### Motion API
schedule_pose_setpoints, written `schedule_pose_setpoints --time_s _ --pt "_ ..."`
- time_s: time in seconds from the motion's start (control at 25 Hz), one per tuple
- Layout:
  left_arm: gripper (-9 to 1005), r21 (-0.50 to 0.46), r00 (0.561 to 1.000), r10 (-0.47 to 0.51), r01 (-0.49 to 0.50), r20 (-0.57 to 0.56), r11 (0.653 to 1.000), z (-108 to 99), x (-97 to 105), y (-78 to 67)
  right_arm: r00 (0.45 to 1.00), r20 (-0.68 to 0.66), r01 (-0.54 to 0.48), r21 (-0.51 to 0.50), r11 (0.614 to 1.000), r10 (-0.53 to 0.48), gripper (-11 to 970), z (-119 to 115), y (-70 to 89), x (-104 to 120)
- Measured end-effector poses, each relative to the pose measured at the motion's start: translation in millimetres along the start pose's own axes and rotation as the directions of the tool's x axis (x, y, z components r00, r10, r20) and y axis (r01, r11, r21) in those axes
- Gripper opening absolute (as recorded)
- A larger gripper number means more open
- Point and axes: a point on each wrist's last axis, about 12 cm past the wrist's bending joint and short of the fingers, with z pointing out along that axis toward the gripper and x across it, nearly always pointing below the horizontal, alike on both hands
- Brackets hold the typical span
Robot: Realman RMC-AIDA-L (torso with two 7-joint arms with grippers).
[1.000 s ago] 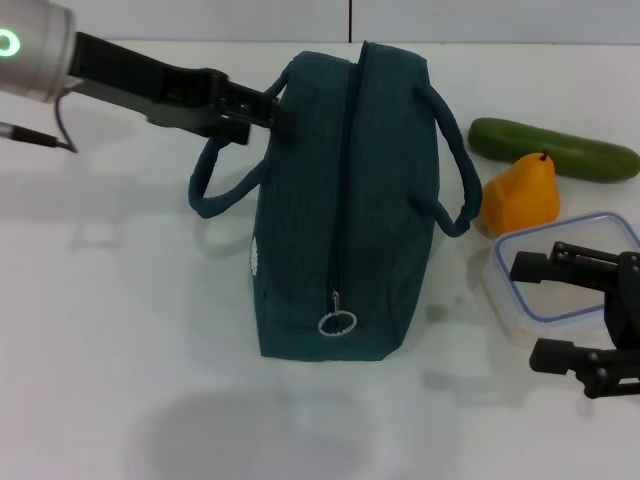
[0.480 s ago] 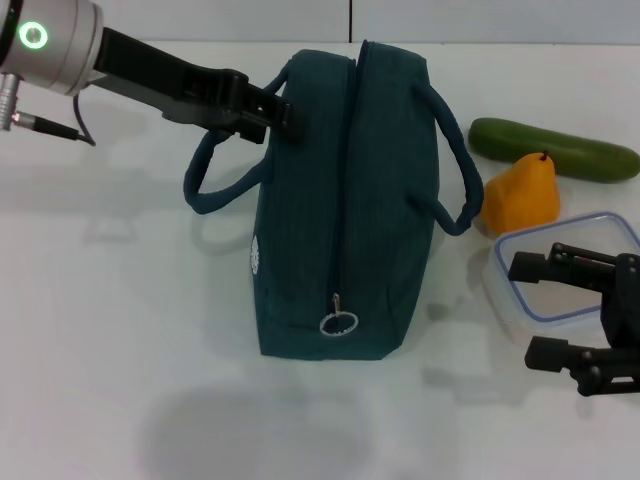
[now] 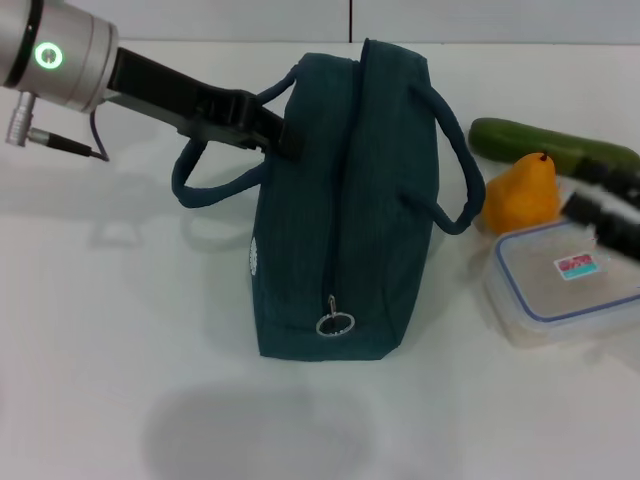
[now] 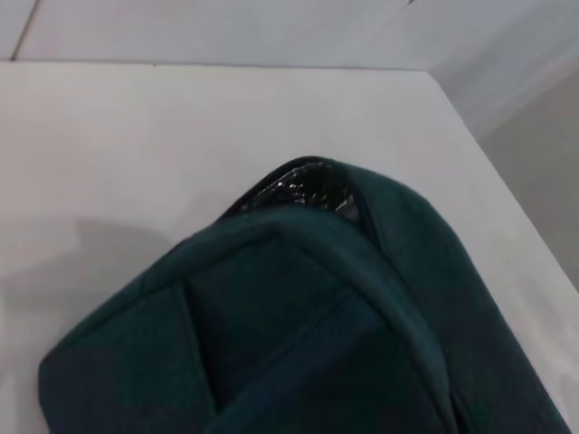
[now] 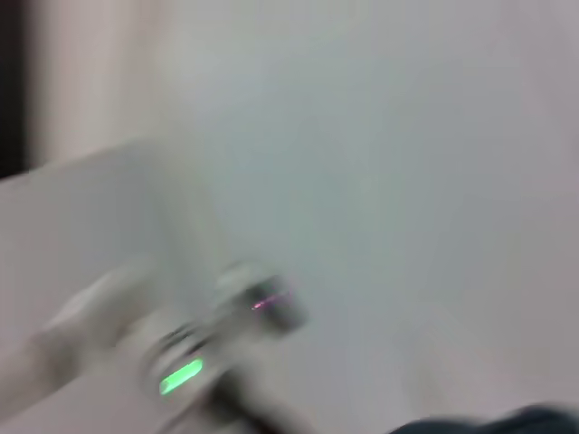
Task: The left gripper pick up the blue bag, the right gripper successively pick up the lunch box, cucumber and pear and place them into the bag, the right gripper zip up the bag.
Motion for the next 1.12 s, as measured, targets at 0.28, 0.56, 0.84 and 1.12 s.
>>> schedule_pose_setpoints --time_s 0.28,0.56,0.84,1.12 --pt "172 -0.006 1.0 0.005 -0.005 0.019 1.0 0.7 -0.7 1.9 0.979 0.197 -0.105 0.249 0.963 0.056 854 -28.3 -5.7 12.3" --pt "95 0.015 0.999 0.015 -0.016 0.046 1.0 1.3 -2.5 -0.4 0.935 0.328 -0.273 0.424 0.864 0.135 855 -40.8 -11.4 34.5" --pt "94 0.028 0.997 0.05 -0.052 0.064 0.998 1.6 -5.0 -2.6 0.903 0.348 -0.404 0.48 0.779 0.254 855 -30.6 -12.1 60.2" --pt "92 0.032 0.994 0.075 -0.078 0.086 0.996 -1.8 -6.4 -2.0 0.873 0.37 -0.472 0.482 0.738 0.316 855 -32.7 -7.0 70.9"
